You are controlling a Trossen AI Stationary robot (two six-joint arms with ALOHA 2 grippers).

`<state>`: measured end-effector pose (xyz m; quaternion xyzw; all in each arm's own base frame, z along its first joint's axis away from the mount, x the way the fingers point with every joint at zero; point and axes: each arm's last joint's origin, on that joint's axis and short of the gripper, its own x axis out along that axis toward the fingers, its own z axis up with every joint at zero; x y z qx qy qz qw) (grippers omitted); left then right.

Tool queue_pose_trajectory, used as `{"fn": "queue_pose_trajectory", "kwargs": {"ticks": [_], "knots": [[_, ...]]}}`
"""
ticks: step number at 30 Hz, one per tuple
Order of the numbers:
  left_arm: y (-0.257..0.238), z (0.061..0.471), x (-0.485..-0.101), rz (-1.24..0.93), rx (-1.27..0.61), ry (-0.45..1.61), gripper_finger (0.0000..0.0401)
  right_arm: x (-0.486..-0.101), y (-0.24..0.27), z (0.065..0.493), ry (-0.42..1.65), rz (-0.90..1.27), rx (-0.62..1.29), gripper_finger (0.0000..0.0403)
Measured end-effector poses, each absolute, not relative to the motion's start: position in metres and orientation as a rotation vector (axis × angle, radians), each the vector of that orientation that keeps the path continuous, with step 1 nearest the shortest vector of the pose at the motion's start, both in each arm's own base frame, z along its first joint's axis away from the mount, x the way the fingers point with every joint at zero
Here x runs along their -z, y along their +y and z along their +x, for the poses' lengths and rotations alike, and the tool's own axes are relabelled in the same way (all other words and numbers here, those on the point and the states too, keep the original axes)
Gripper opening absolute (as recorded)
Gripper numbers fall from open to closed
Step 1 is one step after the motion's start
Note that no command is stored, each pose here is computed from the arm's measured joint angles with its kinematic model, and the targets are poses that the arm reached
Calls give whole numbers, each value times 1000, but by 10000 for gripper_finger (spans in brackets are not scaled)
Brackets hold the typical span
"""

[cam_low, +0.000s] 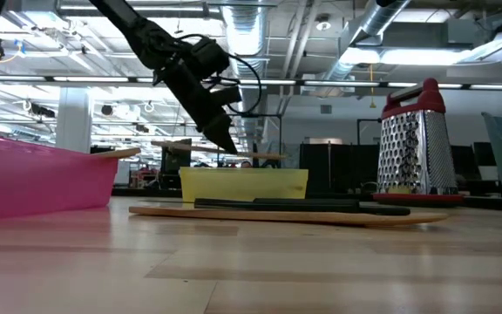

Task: Pick & Place Kitchen Items
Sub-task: Put the brown serving spoon into the yellow bin

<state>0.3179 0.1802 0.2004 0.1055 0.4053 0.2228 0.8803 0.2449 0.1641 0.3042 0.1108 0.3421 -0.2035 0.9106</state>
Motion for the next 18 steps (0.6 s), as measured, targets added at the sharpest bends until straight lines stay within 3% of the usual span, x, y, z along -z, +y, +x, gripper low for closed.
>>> {"fn": "queue_pose_trajectory", "kwargs": {"ticks": [18], "knots": [[199, 309, -194, 270, -462, 880, 58, -304, 160, 247, 708, 230, 436, 163]]}}
